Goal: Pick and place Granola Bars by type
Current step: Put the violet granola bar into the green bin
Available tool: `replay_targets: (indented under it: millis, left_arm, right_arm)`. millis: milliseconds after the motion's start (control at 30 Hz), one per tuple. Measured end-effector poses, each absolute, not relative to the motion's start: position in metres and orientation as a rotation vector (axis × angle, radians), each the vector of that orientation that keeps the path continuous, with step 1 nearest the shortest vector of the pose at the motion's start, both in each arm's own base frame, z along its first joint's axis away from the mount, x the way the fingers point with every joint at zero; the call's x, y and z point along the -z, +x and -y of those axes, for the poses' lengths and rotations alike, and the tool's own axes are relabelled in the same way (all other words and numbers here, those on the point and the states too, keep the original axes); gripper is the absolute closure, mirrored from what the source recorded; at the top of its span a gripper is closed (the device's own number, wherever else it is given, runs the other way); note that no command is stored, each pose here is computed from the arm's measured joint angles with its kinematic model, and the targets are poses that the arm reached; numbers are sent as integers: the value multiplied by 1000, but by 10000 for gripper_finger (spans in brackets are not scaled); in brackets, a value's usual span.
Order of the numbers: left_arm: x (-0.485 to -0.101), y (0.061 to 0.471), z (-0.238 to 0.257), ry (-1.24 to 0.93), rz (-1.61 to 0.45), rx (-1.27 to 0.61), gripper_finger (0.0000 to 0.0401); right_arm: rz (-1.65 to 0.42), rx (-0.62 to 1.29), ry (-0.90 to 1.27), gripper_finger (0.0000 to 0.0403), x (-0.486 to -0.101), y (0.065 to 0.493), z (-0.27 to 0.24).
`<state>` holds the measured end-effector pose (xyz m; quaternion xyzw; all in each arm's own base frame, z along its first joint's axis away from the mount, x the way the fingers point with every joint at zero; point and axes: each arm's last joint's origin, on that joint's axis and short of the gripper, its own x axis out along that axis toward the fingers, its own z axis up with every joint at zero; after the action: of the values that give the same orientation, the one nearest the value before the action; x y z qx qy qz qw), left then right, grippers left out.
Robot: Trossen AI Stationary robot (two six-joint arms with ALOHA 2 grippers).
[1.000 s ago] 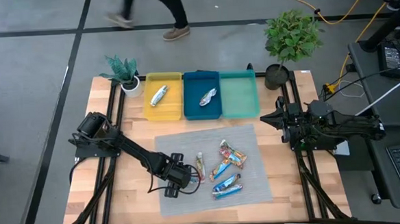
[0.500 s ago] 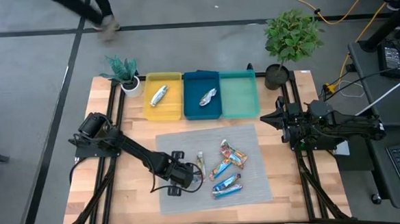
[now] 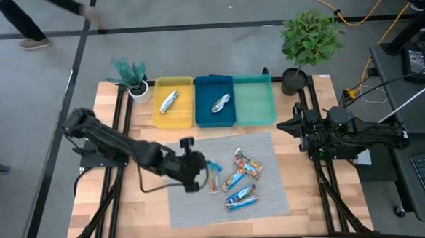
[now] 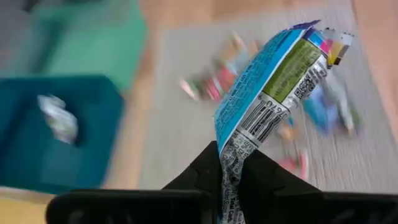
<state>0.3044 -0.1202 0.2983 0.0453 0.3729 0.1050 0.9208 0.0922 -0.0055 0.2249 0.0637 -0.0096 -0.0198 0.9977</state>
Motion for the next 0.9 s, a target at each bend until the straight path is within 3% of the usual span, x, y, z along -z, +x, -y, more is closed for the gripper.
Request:
replay_targets:
  millis: [267, 600, 900]
  left_arm:
    - [-337, 293, 99, 10, -570, -295, 372]
    - [-371, 323, 54, 15, -256, -256, 372]
    - [-380, 331, 13, -42, -155, -278, 373]
  right_arm:
    - [20, 40, 127, 375, -225, 92, 5]
    - [135, 34, 115, 375, -236, 91, 5]
    - [197, 57, 120, 375, -243, 91, 6]
